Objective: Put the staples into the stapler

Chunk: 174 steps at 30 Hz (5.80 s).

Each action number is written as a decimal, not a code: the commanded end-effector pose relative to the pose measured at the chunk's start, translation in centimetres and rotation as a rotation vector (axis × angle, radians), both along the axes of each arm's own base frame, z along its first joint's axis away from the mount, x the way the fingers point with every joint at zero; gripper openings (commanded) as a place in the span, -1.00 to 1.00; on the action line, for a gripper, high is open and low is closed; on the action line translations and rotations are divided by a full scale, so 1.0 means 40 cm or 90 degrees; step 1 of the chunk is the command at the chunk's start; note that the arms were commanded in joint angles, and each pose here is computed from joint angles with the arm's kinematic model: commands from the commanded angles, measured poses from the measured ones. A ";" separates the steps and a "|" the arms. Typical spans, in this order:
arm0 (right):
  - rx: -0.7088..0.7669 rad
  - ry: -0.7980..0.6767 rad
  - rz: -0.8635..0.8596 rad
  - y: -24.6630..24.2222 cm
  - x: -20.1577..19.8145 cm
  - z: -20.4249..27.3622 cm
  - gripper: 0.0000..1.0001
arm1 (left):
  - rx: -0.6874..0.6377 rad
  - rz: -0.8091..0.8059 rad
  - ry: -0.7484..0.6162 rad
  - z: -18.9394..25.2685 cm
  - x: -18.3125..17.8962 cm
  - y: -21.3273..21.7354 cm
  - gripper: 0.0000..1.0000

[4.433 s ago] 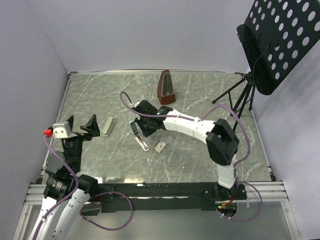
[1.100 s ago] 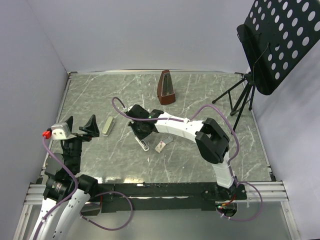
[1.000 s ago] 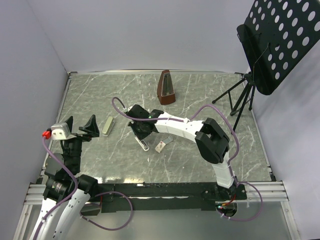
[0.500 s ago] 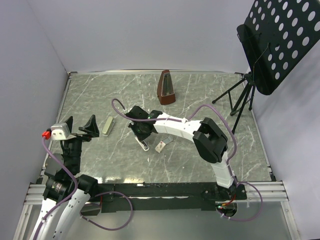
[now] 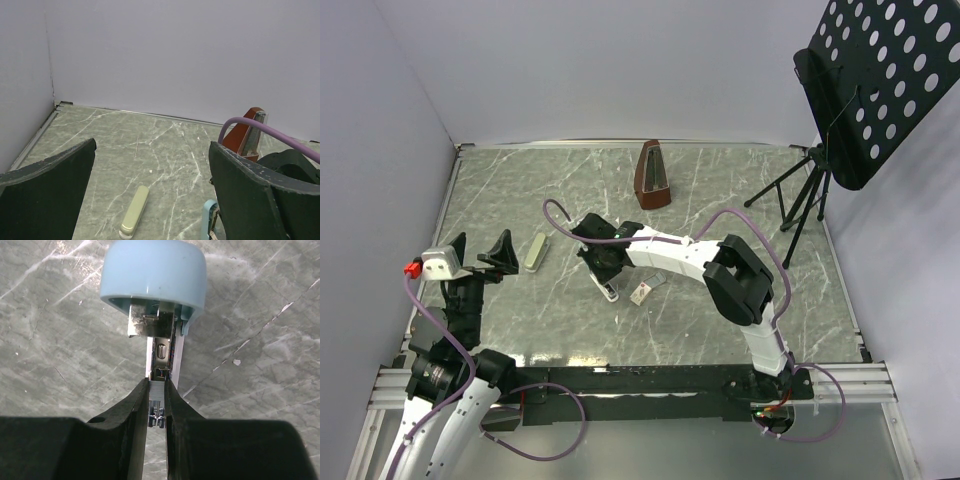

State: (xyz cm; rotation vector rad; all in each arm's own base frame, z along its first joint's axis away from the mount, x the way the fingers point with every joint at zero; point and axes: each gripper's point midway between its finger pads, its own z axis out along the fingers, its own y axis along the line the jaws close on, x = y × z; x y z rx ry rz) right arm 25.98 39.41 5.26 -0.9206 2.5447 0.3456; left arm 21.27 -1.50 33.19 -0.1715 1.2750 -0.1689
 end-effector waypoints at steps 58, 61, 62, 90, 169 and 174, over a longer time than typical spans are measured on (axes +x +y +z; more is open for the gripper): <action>0.002 -0.008 0.000 0.002 0.001 0.010 -0.77 | -0.009 0.004 -0.012 0.011 -0.002 0.005 0.99; -0.001 -0.006 0.000 0.001 0.000 0.005 -0.77 | -0.009 0.004 -0.013 0.012 -0.003 0.005 0.99; -0.003 -0.004 0.001 -0.001 0.000 0.003 -0.77 | -0.010 0.004 -0.016 0.015 -0.005 0.005 0.99; -0.017 0.009 0.002 -0.007 -0.008 -0.006 -0.39 | -0.009 0.002 -0.014 0.013 -0.004 0.004 0.99; 0.172 -0.104 0.058 -0.064 -0.067 -0.009 -0.07 | 0.013 -0.060 0.023 -0.013 0.029 -0.053 0.99; 0.164 -0.106 0.054 -0.067 -0.062 -0.019 -0.28 | 0.025 -0.086 0.037 -0.025 0.040 -0.076 0.99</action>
